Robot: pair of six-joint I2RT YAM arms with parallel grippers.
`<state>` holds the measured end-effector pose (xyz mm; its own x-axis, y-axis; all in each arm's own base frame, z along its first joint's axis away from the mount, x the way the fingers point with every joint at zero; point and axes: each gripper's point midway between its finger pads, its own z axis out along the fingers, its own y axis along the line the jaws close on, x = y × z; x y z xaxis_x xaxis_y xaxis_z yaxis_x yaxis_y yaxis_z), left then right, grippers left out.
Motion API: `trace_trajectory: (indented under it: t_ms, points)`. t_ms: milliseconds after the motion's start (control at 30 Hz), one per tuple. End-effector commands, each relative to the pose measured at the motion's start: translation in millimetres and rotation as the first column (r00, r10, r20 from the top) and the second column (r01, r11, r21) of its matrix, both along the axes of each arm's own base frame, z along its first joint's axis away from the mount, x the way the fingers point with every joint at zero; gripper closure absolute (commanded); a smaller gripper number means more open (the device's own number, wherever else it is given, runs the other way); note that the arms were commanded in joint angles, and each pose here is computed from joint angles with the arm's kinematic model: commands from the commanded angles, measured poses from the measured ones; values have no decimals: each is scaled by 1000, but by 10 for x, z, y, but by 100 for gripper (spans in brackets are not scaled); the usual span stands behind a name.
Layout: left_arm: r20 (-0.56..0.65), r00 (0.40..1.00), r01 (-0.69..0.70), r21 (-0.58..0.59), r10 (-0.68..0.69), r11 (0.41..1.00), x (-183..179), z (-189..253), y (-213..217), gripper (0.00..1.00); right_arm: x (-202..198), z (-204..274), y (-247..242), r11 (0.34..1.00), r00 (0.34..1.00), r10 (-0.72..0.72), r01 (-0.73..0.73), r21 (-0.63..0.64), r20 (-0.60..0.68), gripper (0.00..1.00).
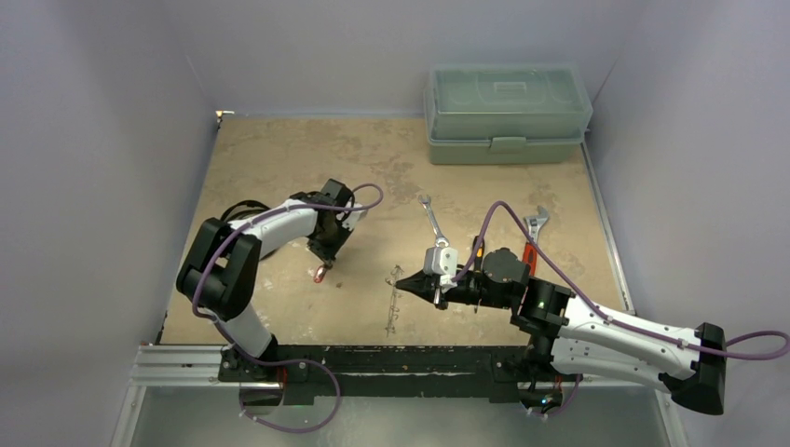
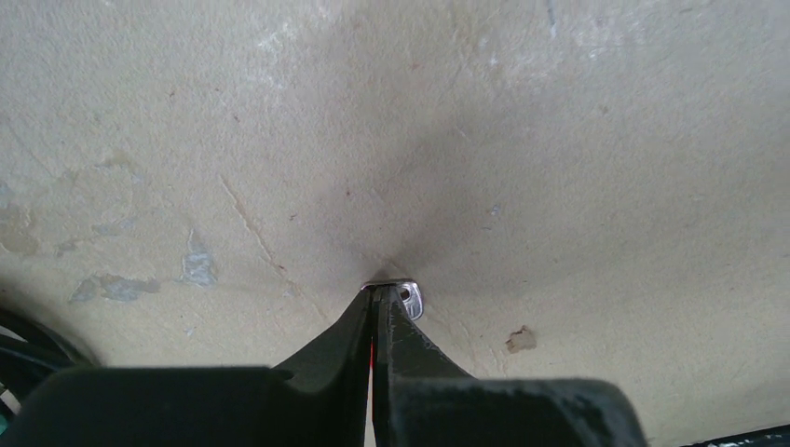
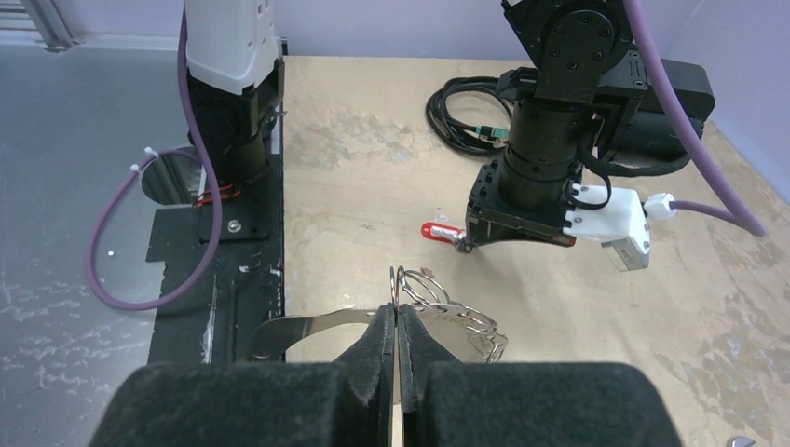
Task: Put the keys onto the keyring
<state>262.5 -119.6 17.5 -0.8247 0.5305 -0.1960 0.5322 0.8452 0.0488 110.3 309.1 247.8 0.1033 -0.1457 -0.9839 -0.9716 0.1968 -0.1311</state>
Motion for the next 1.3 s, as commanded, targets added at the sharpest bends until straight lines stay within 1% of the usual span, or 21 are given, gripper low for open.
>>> trace_trajectory:
  t_ms: [0,67,133,267,333,467,633,700,733,867,967,1067,1133,1200,1267]
  points:
    - [88,996,-18,-165,33,986,211,256,-321,100,37,301,21,997,999,-21,17,75,45,100]
    - [102,992,-49,-258,77,965,233,354,-498,100,53,304,13,997,998,-30,27,76,48,100]
    - [121,988,-52,-327,96,944,243,438,-664,100,63,303,3,996,998,-38,34,78,49,100]
    - [138,982,-63,-409,129,910,225,493,-960,100,95,331,-30,994,996,-63,58,89,56,100]
    - [134,983,-58,-425,126,903,175,470,-1079,100,100,353,-47,993,996,-70,64,96,61,100]
    - [77,989,-83,-414,126,906,-8,319,-1234,100,119,361,-69,991,994,-85,78,104,65,100]
    - [13,997,-67,-399,79,915,-245,190,-1342,100,142,333,-62,991,993,-94,88,97,66,100]
    - [12,997,-68,-390,79,918,-263,199,-1315,93,147,316,-56,992,993,-95,89,91,66,100]
    - [22,996,-68,-386,83,920,-253,224,-1300,88,149,318,-54,992,993,-96,89,91,67,100]
    - [74,992,-62,-403,100,913,-205,431,-1280,62,168,311,-65,991,992,-106,99,87,70,100]
    - [118,984,-81,-384,136,920,-155,563,-1196,51,172,305,-71,991,992,-111,104,87,68,100]
    - [128,974,-134,-350,189,927,-153,600,-1087,49,184,305,-79,990,991,-118,112,87,69,100]
    - [105,976,-142,-358,191,923,-217,576,-1098,50,187,292,-78,990,990,-119,114,84,68,100]
    - [101,983,-101,-383,151,918,-326,529,-1152,51,187,293,-76,990,991,-119,114,84,67,100]
    - [168,980,-38,-386,110,922,-381,520,-1160,51,188,273,-74,990,991,-120,115,79,63,100]
